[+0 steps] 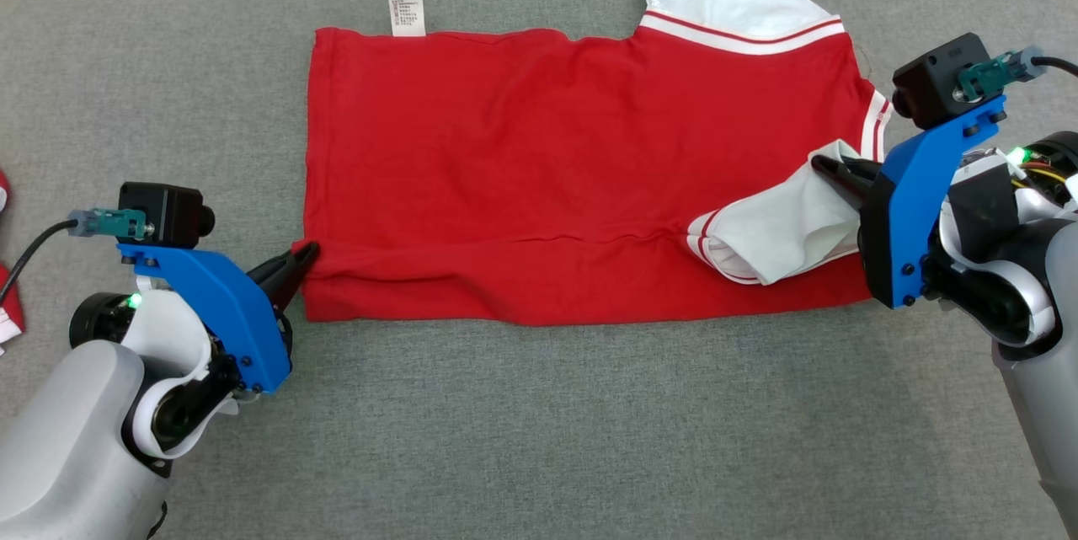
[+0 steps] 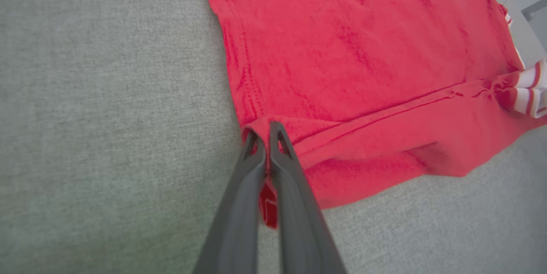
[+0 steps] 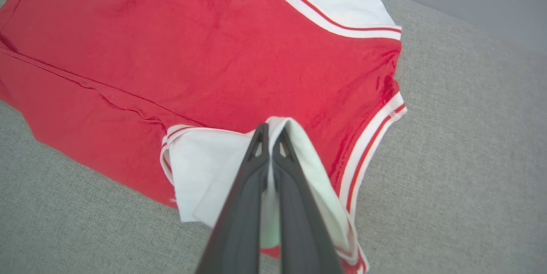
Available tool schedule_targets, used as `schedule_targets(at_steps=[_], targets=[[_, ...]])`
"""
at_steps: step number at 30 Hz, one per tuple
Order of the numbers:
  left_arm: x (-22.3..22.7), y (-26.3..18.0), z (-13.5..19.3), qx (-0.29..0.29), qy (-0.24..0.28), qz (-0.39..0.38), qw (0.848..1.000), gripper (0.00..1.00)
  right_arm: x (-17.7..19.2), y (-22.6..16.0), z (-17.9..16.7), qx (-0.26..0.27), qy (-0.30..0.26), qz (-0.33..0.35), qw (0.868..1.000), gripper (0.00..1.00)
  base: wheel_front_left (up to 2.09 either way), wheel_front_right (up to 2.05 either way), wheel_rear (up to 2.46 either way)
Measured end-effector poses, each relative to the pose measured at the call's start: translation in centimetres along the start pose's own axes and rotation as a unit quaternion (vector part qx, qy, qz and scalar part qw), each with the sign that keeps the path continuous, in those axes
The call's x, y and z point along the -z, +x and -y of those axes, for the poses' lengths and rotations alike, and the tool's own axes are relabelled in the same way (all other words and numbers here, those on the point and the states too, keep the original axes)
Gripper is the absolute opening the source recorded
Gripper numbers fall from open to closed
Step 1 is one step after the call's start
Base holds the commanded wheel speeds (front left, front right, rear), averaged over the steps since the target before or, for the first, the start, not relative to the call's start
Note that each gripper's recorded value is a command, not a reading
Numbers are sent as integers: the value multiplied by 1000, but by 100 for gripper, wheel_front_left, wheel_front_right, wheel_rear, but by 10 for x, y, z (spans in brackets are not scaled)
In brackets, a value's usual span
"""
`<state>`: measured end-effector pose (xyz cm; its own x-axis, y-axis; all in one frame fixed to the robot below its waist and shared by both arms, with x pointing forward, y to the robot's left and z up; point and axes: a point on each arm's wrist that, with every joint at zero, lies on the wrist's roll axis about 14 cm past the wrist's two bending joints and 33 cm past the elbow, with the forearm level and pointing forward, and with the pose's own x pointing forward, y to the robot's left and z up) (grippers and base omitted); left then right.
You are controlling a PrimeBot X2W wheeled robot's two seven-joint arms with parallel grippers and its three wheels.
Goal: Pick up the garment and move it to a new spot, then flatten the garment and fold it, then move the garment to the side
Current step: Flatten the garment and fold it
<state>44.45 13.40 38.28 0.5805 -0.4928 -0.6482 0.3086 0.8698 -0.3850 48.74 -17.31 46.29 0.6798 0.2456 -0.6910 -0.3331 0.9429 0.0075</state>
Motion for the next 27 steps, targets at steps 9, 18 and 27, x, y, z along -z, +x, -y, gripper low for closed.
schedule_targets(at_steps=[9, 18, 27], targets=[[6, -4, -4, -13, -26, 5, 1000, 100, -28, 3, -7, -9, -6, 72, 997, 100, 0, 0, 0], [-2, -33, -12, -74, -69, 150, 983, 100, -28, -11, -1, 1, 26, 122, 992, 100, 0, 0, 0], [26, -44, -6, -115, -58, 172, 977, 100, 21, -27, 21, 63, 82, 90, 991, 100, 0, 0, 0]])
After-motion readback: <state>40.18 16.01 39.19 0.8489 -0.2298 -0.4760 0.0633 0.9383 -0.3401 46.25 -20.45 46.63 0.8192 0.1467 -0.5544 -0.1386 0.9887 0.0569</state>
